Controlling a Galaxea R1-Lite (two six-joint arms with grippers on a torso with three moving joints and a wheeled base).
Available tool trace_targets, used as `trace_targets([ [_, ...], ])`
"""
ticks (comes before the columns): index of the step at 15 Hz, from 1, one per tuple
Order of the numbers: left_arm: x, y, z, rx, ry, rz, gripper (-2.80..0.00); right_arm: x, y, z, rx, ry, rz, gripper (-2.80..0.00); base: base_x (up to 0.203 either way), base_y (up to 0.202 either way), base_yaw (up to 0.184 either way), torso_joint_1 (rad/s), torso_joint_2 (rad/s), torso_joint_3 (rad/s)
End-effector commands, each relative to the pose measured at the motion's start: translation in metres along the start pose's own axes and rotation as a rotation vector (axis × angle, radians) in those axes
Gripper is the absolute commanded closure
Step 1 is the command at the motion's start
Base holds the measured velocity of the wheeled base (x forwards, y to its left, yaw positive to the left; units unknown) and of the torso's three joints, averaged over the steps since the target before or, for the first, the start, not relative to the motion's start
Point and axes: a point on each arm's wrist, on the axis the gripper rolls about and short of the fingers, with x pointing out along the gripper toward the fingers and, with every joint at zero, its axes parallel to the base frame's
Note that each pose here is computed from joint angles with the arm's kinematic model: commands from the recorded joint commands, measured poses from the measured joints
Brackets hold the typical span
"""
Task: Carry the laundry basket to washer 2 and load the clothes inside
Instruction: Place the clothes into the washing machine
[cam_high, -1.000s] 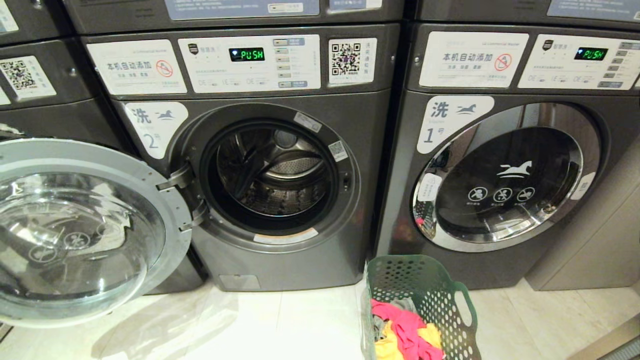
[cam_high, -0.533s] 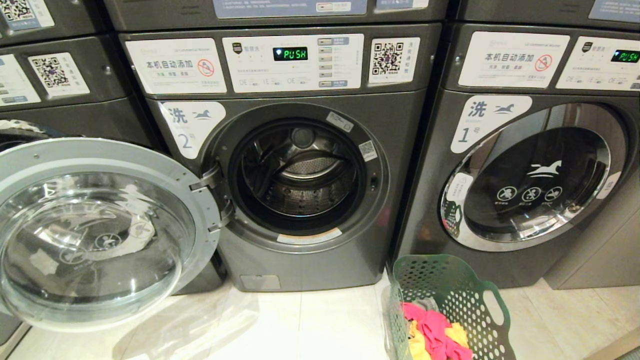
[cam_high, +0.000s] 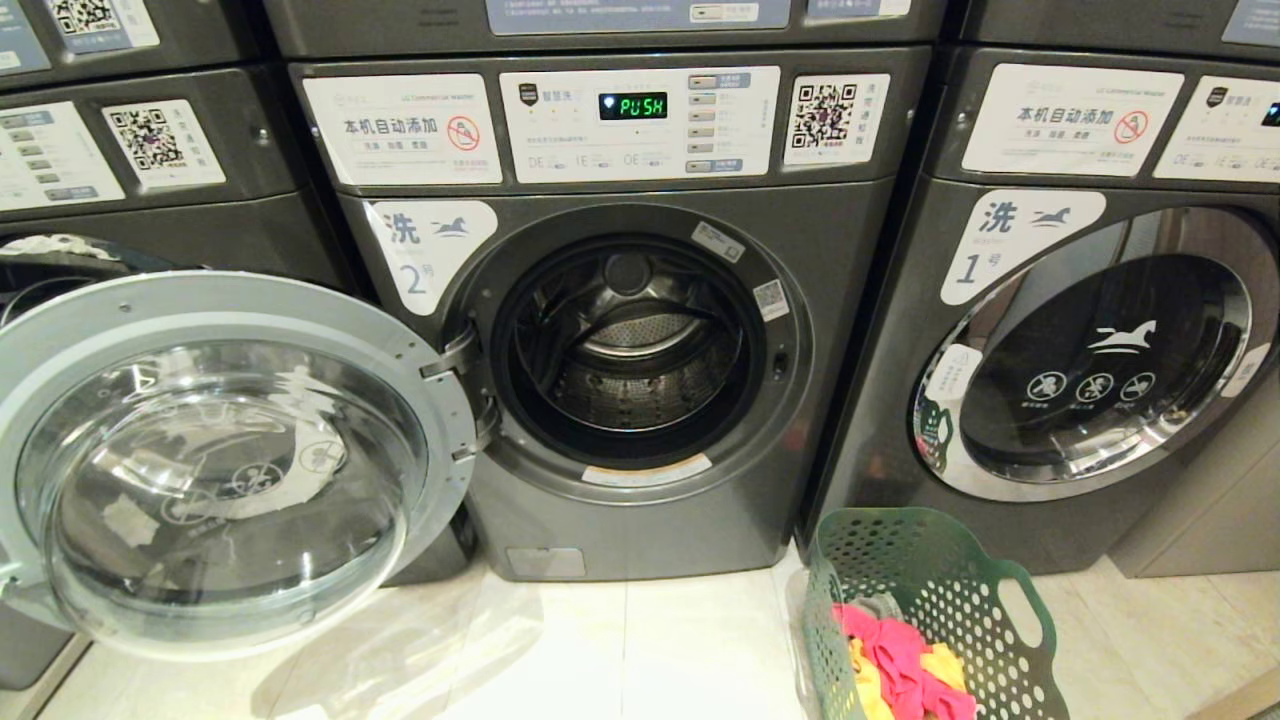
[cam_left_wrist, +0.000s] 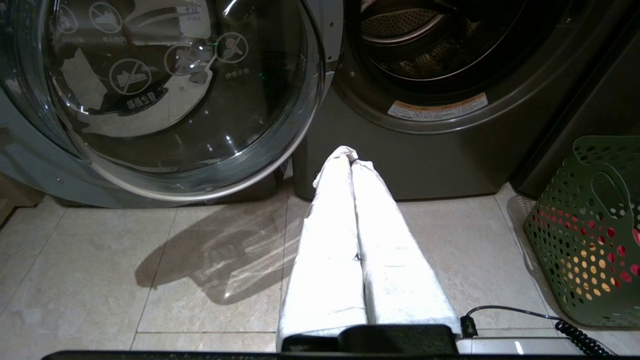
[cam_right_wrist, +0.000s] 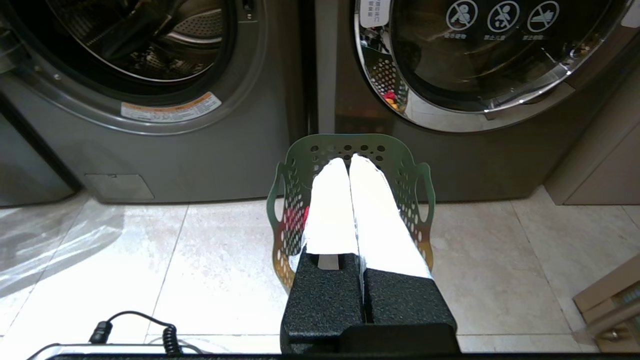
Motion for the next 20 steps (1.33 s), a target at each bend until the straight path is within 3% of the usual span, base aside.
trace_targets([
  [1,0.0001,0.0000,0.0000,0.000,0.002,0.000,0.00,0.0001,0.0000,0.0000,0.000,0.001,0.000,0.00,0.000,0.000,0.000,0.000,0.00,0.000],
  [20,0.0001,0.0000,0.0000,-0.003,0.002,0.000,0.00,0.0000,0.0000,0.0000,0.002,0.000,0.000,0.00,0.000,0.000,0.000,0.003,0.00,-0.164],
])
